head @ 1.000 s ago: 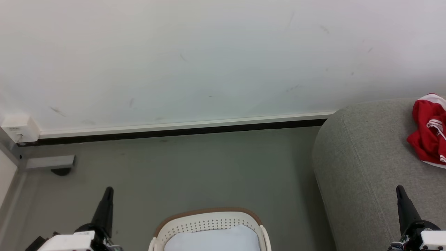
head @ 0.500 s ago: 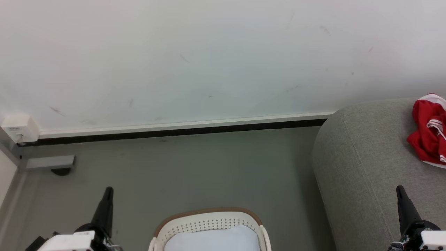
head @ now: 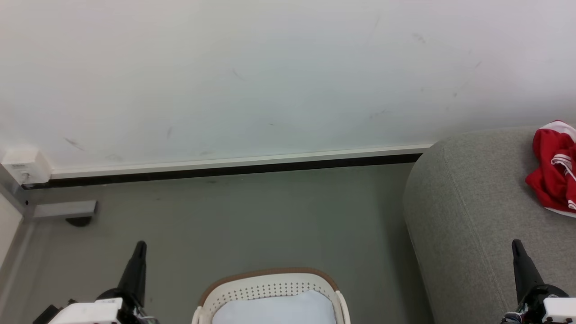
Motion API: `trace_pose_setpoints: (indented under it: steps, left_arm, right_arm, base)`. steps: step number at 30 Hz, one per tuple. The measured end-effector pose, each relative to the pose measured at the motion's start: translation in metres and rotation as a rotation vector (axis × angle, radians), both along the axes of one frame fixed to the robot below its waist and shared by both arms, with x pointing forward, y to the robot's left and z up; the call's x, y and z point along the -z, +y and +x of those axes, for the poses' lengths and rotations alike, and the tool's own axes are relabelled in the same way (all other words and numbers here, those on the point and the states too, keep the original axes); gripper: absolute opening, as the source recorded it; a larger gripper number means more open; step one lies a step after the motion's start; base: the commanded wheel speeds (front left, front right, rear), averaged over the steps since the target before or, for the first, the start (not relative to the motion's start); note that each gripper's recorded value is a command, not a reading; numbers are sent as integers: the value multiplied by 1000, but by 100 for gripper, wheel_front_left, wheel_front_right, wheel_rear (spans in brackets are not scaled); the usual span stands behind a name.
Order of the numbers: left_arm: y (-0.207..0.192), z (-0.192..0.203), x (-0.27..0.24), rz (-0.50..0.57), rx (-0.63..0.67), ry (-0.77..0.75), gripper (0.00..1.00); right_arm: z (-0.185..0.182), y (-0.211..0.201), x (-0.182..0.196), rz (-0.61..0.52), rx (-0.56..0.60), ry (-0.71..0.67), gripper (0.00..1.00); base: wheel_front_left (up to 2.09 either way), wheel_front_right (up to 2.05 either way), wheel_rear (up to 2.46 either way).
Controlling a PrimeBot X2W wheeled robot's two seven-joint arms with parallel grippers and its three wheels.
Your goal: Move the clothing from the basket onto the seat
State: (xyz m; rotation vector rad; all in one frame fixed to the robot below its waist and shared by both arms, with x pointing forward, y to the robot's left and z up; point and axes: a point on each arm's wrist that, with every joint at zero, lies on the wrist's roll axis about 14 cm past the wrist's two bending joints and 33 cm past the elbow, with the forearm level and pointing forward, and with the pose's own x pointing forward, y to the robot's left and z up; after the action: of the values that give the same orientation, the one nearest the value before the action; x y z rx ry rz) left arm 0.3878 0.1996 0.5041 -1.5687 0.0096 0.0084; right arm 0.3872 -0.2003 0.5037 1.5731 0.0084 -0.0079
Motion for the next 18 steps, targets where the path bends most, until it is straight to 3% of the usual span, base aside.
trace_pose_setpoints:
  steps: [18]
  left_arm:
    - [0, 0, 0, 0, 0, 0, 0]
  right_arm:
    - [0, 0, 0, 1, 0, 0, 0]
  base:
    - [0, 0, 0]
